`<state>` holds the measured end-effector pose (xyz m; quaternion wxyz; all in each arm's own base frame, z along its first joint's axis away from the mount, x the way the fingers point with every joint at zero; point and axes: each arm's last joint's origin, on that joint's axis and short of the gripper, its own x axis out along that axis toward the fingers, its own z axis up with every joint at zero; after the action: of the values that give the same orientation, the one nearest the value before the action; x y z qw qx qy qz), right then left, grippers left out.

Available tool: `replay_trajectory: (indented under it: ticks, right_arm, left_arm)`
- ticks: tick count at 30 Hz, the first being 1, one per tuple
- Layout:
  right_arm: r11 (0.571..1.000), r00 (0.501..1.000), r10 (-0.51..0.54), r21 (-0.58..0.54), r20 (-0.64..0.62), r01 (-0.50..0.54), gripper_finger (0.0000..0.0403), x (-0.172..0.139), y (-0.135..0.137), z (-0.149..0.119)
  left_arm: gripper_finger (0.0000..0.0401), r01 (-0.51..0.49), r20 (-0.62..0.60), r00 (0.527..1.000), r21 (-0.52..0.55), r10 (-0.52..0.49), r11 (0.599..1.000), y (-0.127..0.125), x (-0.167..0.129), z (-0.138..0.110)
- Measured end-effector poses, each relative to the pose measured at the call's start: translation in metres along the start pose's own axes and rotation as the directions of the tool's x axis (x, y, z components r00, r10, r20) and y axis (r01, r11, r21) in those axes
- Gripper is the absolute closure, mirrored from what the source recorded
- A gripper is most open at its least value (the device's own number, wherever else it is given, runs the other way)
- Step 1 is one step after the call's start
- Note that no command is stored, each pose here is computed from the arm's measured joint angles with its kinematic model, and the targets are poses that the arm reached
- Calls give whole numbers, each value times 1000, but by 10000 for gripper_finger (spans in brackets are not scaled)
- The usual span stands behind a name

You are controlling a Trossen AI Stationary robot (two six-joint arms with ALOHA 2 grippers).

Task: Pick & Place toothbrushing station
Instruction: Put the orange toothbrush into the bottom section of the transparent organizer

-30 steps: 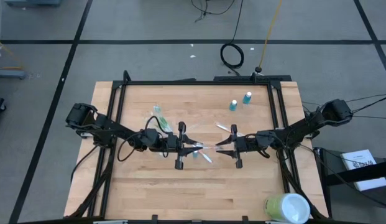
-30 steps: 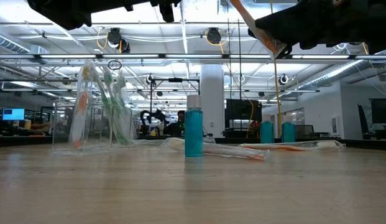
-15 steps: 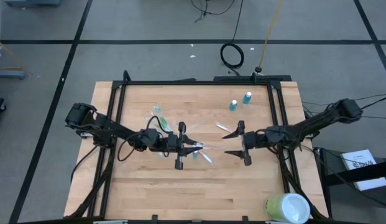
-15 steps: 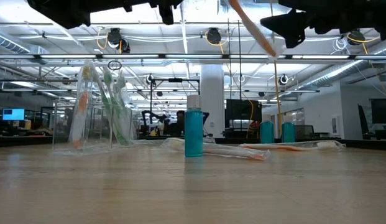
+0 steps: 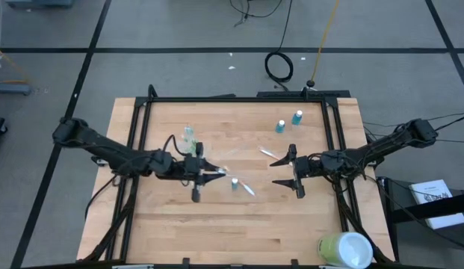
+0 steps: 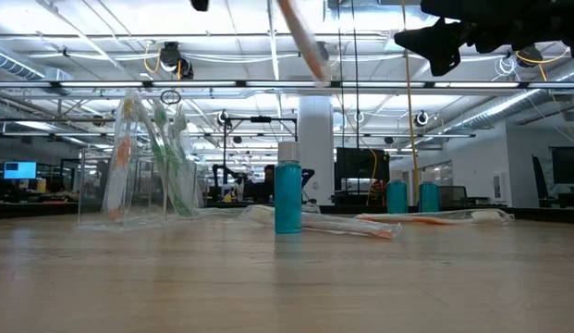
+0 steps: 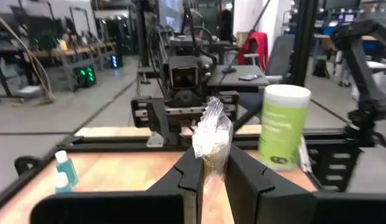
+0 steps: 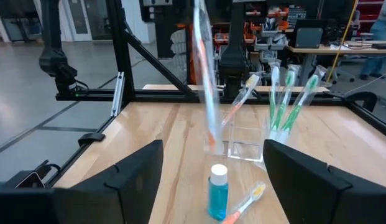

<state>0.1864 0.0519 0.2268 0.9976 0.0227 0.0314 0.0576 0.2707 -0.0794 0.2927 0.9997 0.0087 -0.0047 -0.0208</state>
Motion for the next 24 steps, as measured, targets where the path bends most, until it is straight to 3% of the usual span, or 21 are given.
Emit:
replay_trajectory:
  ticks: [6,19,24]
  right_arm:
    - [1000,1000,0,3,-3,0,135,0,0,-1]
    - [1000,999,-2,1,-34,2,135,3,0,-5]
    - [1000,999,-2,0,-34,2,135,3,0,-5]
  left_arm:
    - [355,4,-74,997,-42,-7,999,-8,-25,10]
    - [355,-182,-122,976,-12,179,983,-26,-79,27]
    - [355,-233,-161,962,-67,220,970,-26,-94,26]
